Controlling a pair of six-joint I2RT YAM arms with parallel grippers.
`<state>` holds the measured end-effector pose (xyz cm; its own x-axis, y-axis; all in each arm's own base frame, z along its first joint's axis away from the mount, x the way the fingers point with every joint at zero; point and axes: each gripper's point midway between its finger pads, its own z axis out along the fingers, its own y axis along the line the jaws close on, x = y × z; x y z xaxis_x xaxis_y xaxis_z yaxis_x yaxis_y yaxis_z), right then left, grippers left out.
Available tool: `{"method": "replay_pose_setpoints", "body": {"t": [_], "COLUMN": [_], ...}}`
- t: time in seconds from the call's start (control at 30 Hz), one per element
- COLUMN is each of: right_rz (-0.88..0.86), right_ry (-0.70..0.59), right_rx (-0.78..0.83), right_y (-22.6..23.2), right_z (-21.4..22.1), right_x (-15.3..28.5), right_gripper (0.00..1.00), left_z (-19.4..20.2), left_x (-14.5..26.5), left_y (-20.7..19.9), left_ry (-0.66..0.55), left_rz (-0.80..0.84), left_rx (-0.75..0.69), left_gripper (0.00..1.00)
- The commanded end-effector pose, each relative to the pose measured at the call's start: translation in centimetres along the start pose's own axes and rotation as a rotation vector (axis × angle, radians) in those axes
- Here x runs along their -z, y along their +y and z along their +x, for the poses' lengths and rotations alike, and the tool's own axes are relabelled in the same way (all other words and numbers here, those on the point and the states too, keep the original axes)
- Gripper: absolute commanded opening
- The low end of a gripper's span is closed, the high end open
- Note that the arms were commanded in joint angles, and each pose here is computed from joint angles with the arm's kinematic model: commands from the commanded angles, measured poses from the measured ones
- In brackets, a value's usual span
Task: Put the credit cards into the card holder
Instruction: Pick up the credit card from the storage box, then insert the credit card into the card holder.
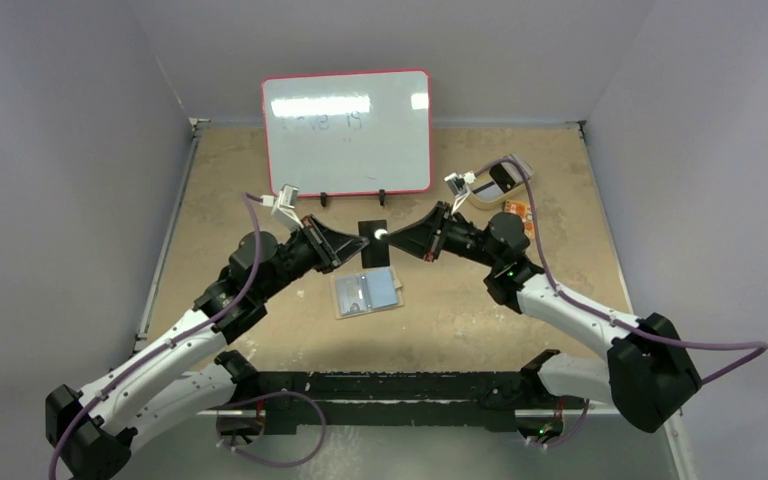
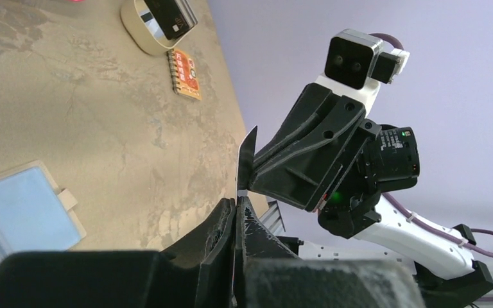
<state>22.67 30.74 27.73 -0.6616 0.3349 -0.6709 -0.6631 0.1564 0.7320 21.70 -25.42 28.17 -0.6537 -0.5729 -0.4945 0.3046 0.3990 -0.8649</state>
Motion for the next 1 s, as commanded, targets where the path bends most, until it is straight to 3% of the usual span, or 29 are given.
{"method": "replay_pose_setpoints", "body": {"t": [0.0, 0.17, 0.37, 0.57, 0.97], "right_rz": [0.029, 0.226, 0.436, 0.572, 0.625], "right_ry": [0.002, 0.022, 0.135, 0.286, 0.36], "right_rx": [0.05, 0.059, 0.015, -0.032, 0.0], "right_y": [0.2, -3.9, -10.7, -16.1, -18.3], "right_z": [-0.7, -0.3, 3.6, 8.0, 10.2], "right_x": [-0.4, -0.1, 0.7, 1.5, 1.3], "right_gripper": [0.12, 0.32, 0.45, 0.48, 0.48], "left_z": [-0.4, -0.3, 3.6, 7.9, 8.2], "left_x": [0.1, 0.8, 0.2, -0.2, -0.2], "left_y": [1.2, 6.3, 11.6, 15.2, 17.7], "left_ry": [-0.028, -0.061, 0.052, 0.192, 0.27], "left_rz": [-0.047, -0.257, -0.377, -0.419, -0.471], "left_rx": [-0.039, -0.057, -0.021, 0.044, 0.026], "left_gripper": [0.0, 0.0, 0.0, 0.0, 0.0]}}
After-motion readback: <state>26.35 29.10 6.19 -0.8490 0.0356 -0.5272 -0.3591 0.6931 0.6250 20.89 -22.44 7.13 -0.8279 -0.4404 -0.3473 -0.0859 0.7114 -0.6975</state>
